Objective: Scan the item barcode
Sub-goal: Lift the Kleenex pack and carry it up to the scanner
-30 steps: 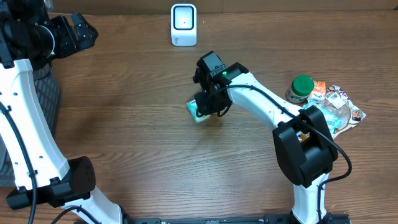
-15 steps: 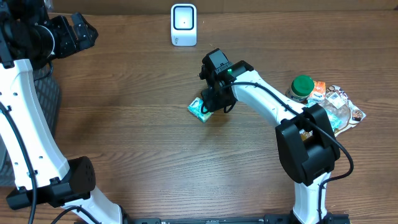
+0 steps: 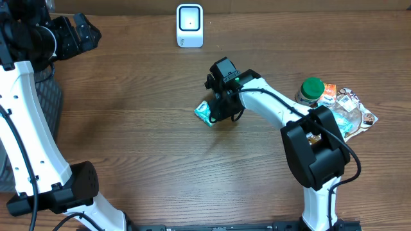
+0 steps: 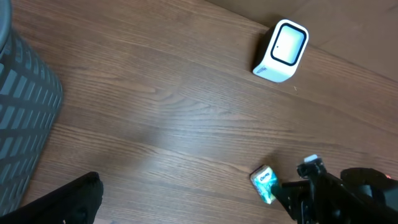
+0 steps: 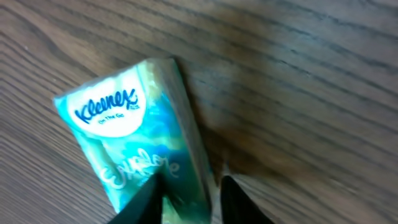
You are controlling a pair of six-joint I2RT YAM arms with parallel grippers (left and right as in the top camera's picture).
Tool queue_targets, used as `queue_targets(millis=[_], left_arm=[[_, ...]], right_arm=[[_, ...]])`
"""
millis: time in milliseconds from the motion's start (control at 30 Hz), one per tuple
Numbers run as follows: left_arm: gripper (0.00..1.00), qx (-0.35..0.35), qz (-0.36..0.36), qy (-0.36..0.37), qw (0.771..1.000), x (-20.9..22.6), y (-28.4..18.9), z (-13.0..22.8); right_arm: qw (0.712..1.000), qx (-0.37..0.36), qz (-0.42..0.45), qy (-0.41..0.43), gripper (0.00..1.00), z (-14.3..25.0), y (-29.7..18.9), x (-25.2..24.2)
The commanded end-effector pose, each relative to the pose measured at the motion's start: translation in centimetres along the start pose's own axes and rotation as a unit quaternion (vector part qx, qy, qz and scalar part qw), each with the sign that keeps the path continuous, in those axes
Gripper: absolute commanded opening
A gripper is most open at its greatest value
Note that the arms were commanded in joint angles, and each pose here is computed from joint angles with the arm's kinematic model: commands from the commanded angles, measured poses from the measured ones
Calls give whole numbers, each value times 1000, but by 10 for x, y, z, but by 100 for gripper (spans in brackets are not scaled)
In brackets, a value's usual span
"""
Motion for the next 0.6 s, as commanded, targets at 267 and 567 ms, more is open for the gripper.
queue_targets(millis=[267, 567], left_arm=[[100, -10, -1, -2, 1000, -2, -7, 0], [99, -10, -1, -2, 1000, -2, -7, 0]], right_arm=[[988, 57, -142, 19, 4, 9, 1, 20], [905, 96, -405, 85, 4, -11, -69, 17]])
Point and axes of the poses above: each gripper's point midway between its finger pads, its own y axis out along the fingers, its own x axis along the line the jaws close on, z = x × y, the point moved 6 cm from there along -y, back along the fingers, and after that the axes turned 15 degrees about y, right-handed, at the moved point
